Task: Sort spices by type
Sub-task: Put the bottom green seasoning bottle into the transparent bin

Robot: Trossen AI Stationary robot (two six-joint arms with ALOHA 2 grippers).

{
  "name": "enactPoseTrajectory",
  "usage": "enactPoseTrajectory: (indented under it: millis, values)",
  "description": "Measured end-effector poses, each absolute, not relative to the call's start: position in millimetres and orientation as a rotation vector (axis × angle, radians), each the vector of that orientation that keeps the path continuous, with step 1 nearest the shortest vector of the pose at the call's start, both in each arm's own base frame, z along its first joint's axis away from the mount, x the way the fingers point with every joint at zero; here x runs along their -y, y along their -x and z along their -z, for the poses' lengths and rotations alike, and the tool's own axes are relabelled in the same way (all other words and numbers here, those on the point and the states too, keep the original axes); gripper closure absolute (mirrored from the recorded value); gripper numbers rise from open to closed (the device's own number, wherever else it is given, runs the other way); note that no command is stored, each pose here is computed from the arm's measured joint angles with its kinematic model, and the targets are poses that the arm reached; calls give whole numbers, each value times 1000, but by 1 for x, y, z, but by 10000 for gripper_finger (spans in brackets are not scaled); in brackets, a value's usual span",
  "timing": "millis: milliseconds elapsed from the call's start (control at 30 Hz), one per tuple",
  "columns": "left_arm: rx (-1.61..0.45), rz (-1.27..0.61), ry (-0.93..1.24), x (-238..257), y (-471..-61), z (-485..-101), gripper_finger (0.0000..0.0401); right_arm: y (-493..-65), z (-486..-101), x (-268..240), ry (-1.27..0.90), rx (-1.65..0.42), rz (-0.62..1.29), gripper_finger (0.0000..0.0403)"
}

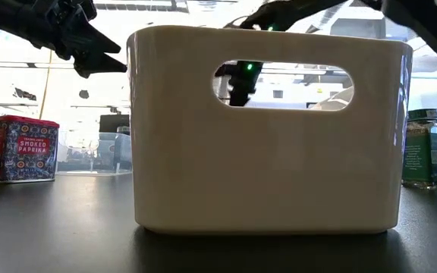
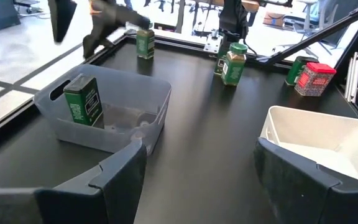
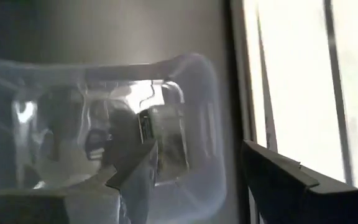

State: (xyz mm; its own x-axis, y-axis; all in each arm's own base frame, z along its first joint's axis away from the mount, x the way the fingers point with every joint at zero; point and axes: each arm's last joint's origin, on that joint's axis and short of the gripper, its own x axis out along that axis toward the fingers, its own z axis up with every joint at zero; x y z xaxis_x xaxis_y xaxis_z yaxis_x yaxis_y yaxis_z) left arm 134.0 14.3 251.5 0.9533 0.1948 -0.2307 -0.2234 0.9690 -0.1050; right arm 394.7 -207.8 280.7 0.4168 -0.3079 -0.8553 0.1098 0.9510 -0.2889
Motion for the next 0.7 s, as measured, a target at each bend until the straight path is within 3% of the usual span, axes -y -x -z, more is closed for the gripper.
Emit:
enactPoseTrajectory:
  millis: [167, 367, 700]
  values:
    - [-221, -213, 135, -14, -134, -251, 119, -366, -306, 209, -53, -1113, 422, 143]
    - [-220, -213, 136, -14, -134, -251, 119, -335, -306, 196, -250, -1175, 520, 143]
    - [-250, -212, 111, -14, -133, -249, 119, -284, -297, 107, -432, -1023, 590, 142]
